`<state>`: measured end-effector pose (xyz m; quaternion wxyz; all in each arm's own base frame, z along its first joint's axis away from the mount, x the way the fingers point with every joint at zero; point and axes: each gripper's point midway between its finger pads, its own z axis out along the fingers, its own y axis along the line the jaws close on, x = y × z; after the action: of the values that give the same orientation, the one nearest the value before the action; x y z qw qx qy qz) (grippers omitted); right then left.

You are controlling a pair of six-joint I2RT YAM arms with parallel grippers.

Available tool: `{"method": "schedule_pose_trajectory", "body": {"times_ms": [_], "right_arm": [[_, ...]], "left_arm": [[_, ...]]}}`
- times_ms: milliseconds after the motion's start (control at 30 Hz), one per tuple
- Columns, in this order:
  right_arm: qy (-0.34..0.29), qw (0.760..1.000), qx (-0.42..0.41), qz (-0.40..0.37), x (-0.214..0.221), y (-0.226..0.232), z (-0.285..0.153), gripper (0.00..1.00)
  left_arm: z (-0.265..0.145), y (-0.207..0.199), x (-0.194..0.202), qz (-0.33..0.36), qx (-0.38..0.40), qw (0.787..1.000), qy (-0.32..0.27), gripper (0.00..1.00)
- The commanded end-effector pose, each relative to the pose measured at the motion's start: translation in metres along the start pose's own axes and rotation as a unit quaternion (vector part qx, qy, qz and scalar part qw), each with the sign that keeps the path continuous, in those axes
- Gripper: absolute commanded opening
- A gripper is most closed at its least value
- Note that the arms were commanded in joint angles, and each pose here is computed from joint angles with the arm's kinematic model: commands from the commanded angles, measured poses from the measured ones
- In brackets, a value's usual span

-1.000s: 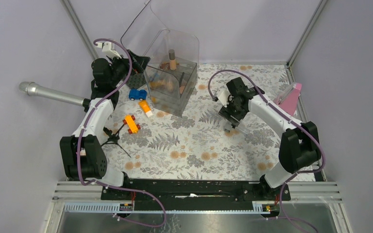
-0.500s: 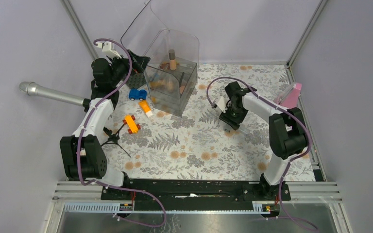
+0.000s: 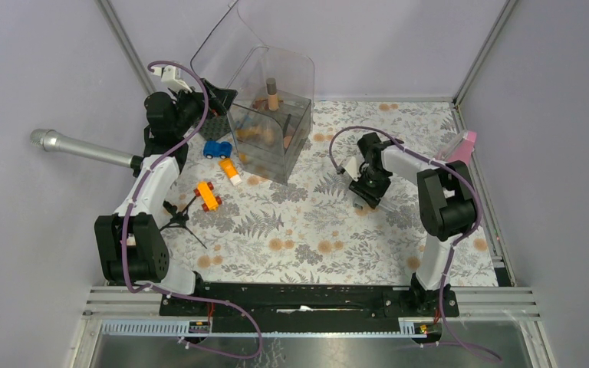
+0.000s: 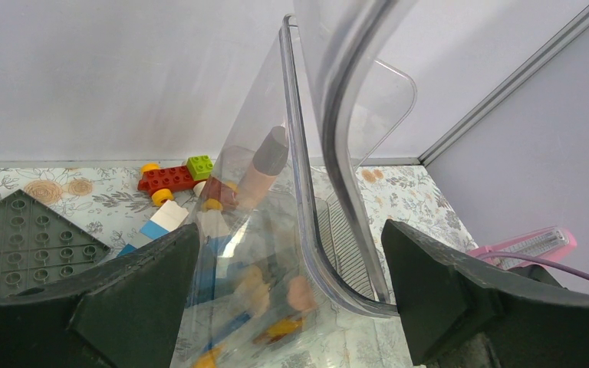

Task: Organize the makeup
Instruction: Pick up the makeup from the center of the board.

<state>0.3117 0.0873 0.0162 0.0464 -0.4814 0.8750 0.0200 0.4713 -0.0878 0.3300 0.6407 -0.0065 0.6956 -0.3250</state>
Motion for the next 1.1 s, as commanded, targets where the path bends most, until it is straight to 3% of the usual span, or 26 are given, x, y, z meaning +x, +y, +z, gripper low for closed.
{"method": "schedule_pose_trajectory", "body": {"times_ms": [0,133,333,433,567,633,733,800,833,900,967,1067], "right_arm": [[-0.003,1.0,-0.018,-0.004,-0.004,0.0,0.005,0.49],[0.003,1.0,-0.022,-0.003,-0.002,0.001,0.009,0.46],[-0.029,0.999,0.028,0.014,-0.017,-0.017,-0.022,0.15],[-0.075,0.993,0.089,0.033,-0.035,-0.037,-0.066,0.0],[-0.192,0.965,0.169,0.055,-0.073,-0.053,-0.138,0.0],[-0.306,0.932,0.185,0.061,-0.11,-0.05,-0.174,0.0],[-0.478,0.854,0.182,0.091,-0.161,-0.04,-0.229,0.0],[-0.581,0.788,0.17,0.117,-0.187,-0.038,-0.262,0.0],[-0.642,0.737,0.167,0.129,-0.2,-0.039,-0.289,0.0],[-0.702,0.68,0.134,0.161,-0.216,-0.037,-0.309,0.0],[-0.739,0.639,0.101,0.189,-0.234,-0.035,-0.323,0.0],[-0.769,0.606,0.091,0.183,-0.263,-0.033,-0.329,0.0]], "left_arm": [[0.004,0.006,0.013,0.004,-0.006,1.0,0.02,0.96],[0.004,0.007,0.013,0.004,-0.006,1.0,0.02,0.96],[0.004,0.007,0.013,0.004,-0.007,1.0,0.02,0.96],[0.004,0.007,0.012,0.004,-0.007,1.0,0.019,0.96],[0.004,0.006,0.012,0.004,-0.007,1.0,0.019,0.96],[0.004,0.007,0.012,0.003,-0.007,1.0,0.019,0.96],[0.004,0.006,0.012,0.003,-0.007,1.0,0.019,0.96],[0.003,0.006,0.012,0.002,-0.006,1.0,0.019,0.96],[0.004,0.006,0.013,0.0,-0.006,1.0,0.02,0.96],[0.004,0.005,0.012,0.0,-0.004,1.0,0.019,0.96],[0.004,0.004,0.012,-0.003,-0.002,1.0,0.019,0.96],[0.004,0.002,0.011,-0.006,0.003,1.0,0.018,0.96]]}}
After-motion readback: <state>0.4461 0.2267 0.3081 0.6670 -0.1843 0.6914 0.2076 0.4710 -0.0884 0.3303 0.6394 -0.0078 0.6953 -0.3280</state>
